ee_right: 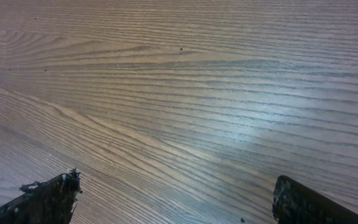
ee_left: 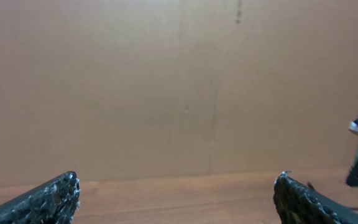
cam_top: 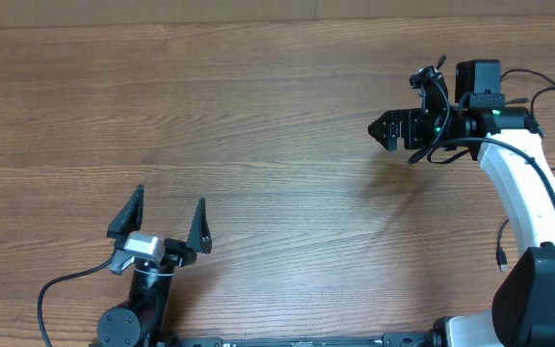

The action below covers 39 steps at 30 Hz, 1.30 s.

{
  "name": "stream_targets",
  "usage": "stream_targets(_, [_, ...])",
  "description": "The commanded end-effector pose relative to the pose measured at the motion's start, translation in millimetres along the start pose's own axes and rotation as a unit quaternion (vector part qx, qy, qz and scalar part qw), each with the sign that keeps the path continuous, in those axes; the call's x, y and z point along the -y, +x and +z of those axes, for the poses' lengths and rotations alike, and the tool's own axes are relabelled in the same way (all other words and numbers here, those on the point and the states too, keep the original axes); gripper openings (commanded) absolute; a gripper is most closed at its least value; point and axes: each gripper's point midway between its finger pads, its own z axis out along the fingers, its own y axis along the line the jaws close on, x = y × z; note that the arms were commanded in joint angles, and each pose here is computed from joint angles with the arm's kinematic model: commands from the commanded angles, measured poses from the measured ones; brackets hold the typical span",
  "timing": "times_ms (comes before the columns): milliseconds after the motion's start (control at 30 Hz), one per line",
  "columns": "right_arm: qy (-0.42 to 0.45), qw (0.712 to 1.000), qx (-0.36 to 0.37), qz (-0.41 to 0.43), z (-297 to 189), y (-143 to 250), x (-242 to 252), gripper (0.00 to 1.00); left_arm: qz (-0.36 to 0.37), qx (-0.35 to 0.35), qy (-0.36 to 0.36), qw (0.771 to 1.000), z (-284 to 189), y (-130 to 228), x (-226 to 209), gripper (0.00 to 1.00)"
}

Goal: Untangle cables

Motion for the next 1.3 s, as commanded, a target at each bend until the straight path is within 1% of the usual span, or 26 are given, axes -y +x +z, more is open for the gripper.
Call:
stream_targets(0, [0.001,1.0,0.003,-0.006,0,-1,0,1.0,-0.011,0.004,-0.035,0.999,-2,0,-12,1.0])
stream_targets(133, [0.001,1.0,0.003,-0.006,0,-1,0,1.0,-0.012,-0.046,-0.059,0.997,-4,25,-21,1.0])
stream_targets(367, [0.001,1.0,0.003,-0.006,0,-1,0,1.0,0.014,-0.187,-0.066,0.98,-20,91,-26,1.0])
stream_targets(433, [0.001,1.0,0.003,-0.006,0,-1,0,1.0,0.029,-0.184,-0.058,0.981,-19,89,-24,0.99])
stream_targets(1267, [0.001,1.0,0.003,-0.006,0,-1,0,1.0,0.019,-0.183,-0.057,0.981,-19,90,-23,1.0])
